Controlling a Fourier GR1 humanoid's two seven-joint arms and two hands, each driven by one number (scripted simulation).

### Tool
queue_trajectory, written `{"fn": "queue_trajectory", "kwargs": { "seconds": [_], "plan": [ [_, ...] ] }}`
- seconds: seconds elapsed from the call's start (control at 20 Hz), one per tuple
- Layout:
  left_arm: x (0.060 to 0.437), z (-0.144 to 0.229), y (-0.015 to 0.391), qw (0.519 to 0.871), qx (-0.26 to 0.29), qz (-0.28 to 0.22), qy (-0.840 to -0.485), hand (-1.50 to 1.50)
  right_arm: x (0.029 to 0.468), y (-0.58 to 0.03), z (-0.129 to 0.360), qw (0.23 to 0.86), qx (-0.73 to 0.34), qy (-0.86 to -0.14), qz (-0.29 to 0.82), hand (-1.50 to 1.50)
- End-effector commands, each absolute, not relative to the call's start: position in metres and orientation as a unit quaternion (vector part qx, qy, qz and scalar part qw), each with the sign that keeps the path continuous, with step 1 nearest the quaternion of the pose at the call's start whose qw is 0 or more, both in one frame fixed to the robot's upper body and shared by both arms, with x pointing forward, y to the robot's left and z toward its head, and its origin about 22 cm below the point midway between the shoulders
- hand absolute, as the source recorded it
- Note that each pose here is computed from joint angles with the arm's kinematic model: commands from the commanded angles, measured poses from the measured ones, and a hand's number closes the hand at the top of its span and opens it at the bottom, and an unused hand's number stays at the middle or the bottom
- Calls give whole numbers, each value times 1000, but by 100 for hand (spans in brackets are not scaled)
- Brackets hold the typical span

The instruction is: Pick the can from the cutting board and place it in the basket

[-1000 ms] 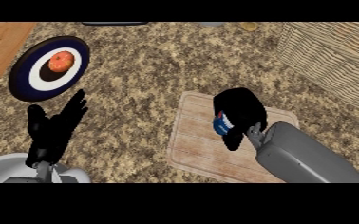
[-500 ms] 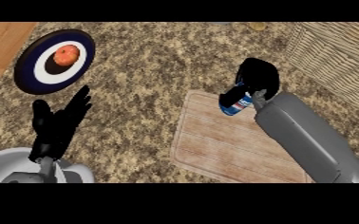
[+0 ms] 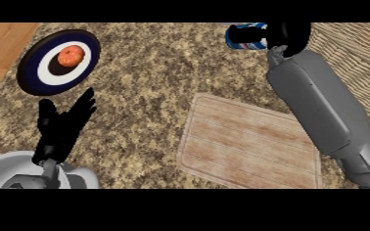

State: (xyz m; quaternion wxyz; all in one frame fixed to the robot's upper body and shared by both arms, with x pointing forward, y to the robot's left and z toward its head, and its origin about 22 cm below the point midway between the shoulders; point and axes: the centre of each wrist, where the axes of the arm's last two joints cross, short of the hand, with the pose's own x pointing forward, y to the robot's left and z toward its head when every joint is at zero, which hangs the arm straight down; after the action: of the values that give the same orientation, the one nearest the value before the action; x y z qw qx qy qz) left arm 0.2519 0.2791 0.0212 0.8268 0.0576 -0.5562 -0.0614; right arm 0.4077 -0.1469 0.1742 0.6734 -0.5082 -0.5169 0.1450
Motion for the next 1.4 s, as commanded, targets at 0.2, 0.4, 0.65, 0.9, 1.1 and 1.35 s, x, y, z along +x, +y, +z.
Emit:
{"fn": "queue_trajectory", "kwargs": {
  "seconds": [0.2,0.4,0.65,0.9,1.1,1.35],
  "plan": [
    [216,-29,292,871,63,-34,-486,0,429,-151,247,615,-549,-562,-74,150],
    [224,-26,293,869,67,-35,-489,0,440,-163,285,602,-589,-530,-101,150],
    [211,-32,300,872,75,-24,-483,0,440,-183,321,589,-598,-524,-148,150],
    [206,-30,298,875,66,-22,-478,0,442,-231,337,592,-618,-495,-150,150],
    [209,-37,288,875,64,-29,-478,0,445,-245,345,611,-613,-478,-149,150],
    [212,-36,296,871,66,-22,-486,0,454,-276,305,609,-630,-459,-143,150]
  ]
}}
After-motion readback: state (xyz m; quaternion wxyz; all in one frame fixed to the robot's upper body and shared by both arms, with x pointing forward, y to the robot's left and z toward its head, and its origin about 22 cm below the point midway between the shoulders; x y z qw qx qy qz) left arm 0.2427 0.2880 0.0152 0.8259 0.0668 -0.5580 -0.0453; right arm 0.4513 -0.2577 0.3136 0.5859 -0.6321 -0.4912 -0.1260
